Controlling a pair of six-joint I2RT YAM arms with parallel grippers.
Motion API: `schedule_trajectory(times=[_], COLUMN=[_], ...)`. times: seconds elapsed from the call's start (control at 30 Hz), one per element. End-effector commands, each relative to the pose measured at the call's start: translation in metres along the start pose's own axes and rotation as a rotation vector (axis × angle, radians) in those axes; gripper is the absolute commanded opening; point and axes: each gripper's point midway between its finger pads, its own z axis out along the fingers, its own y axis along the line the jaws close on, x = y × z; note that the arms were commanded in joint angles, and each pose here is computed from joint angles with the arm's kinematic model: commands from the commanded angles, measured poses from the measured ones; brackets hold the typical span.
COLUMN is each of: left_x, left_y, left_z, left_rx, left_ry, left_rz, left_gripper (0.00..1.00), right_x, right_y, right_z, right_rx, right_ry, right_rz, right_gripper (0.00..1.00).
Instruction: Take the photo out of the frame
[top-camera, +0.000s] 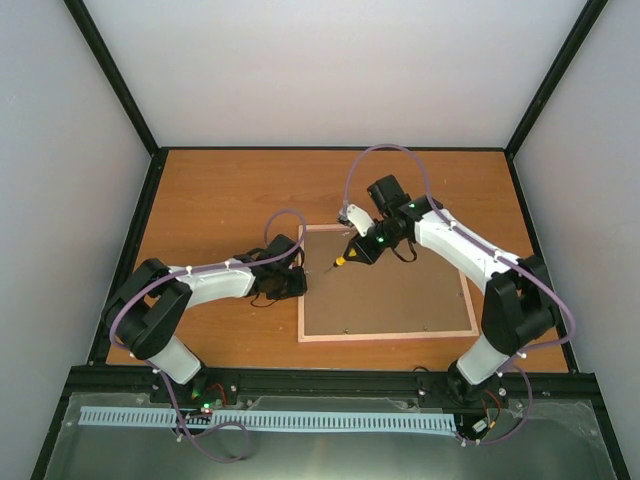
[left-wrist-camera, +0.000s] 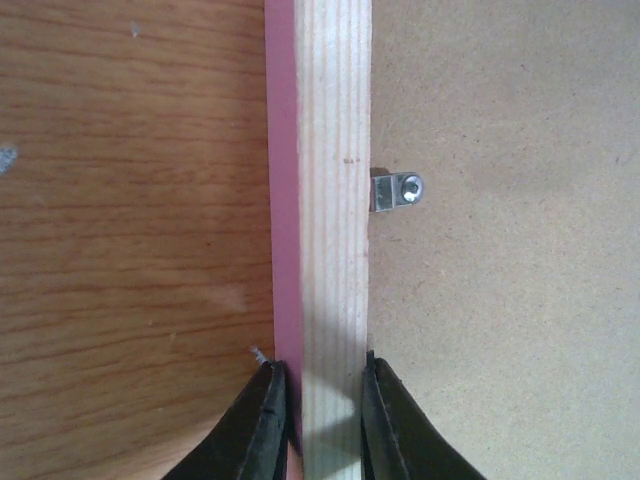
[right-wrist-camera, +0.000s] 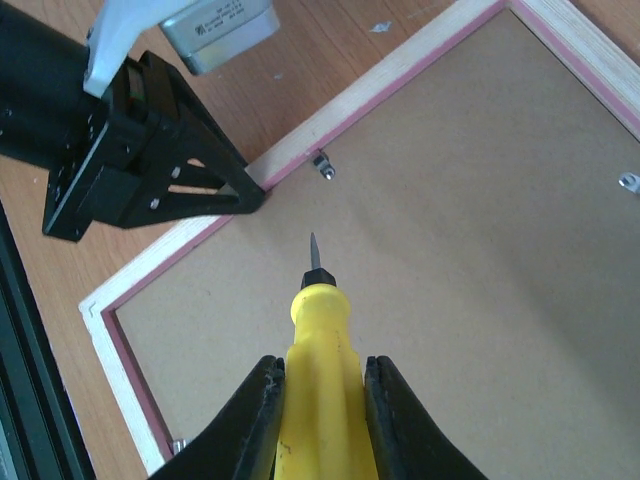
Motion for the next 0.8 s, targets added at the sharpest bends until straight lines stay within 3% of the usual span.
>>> schedule_trajectory(times=[0.0, 0.77], left_x=[0.016, 0.014], left_y=[0.005, 0.003], left_z=[0.011, 0.012], left_rx=[0.012, 0.027], left_ry=[0.047, 0.035], left_rz=[0.000, -0.018], left_gripper=[0.01, 0.01], right_x=[-0.024, -0.031], right_y=[0.006, 0.004], right_z=[0.011, 0.060], right_rx=[-0.017, 0.008], right_ry=[-0.024, 0.056], right_rz=[-0.022, -0.019], right_gripper=[0.03, 0.03])
